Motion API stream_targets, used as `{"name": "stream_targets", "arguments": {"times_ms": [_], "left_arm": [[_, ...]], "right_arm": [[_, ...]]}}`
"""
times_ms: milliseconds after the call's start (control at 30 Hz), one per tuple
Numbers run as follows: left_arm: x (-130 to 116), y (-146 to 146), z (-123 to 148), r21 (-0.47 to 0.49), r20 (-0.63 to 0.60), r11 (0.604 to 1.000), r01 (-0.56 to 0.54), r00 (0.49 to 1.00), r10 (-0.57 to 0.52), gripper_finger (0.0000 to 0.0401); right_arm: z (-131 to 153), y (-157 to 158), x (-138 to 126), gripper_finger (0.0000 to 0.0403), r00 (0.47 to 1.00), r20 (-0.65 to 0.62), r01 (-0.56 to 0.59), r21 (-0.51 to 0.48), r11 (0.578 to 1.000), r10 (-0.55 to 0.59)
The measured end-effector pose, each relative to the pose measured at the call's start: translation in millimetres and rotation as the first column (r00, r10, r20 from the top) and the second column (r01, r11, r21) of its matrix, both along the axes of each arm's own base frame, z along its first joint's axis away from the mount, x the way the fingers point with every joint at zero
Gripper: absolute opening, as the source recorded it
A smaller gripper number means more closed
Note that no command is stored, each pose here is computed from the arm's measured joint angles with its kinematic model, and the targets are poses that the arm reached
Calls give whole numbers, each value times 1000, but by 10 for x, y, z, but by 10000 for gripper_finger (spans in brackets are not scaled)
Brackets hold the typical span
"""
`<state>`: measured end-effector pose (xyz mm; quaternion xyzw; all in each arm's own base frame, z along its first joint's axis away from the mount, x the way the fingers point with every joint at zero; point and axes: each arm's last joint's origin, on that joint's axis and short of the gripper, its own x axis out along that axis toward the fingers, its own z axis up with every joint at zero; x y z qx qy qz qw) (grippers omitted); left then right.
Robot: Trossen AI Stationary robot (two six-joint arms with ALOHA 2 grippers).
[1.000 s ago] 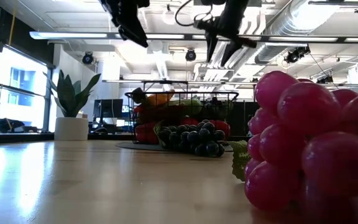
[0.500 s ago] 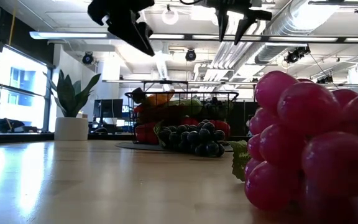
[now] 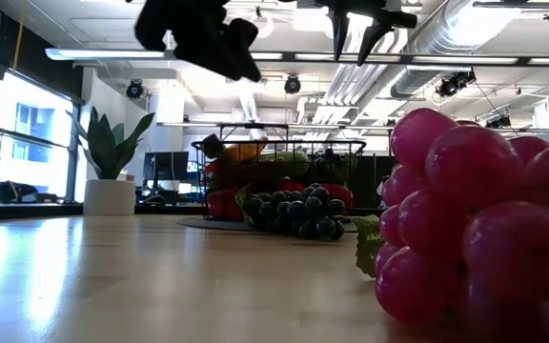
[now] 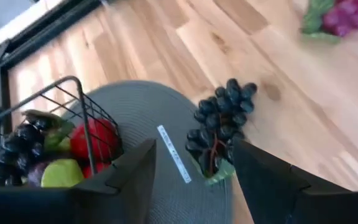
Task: Build produce basket
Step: Put the purple grapes into the wire basket
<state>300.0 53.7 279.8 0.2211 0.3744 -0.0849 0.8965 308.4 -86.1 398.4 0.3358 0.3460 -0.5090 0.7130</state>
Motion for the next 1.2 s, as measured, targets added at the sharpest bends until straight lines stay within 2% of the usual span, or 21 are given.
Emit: {"name": "stream_targets", "arguments": {"times_ms": [133, 333, 700, 900, 1200], "left_arm": [[95, -32, -39, 44, 25, 999, -23, 999, 22, 231], [256, -107, -221, 42, 2, 998, 38, 999, -38, 267], [563, -214, -706, -3, -60, 994, 108, 992, -108, 271], [679, -285, -967, 14, -101, 989, 148, 984, -146, 271], [792, -270, -1337, 92, -175, 991, 97, 981, -79, 271]], "right_arm": [[-1, -1, 0, 195, 1000, -2, -2, 0, 1000, 2], [-2, -1, -1, 195, 1000, -7, -8, -1, 1000, 8], [-3, 0, -3, 195, 1000, -10, -12, -1, 1000, 12], [-4, 0, -3, 195, 1000, -13, -16, -2, 1000, 16], [-6, 0, -2, 195, 1000, -14, -16, -1, 1000, 16]]}}
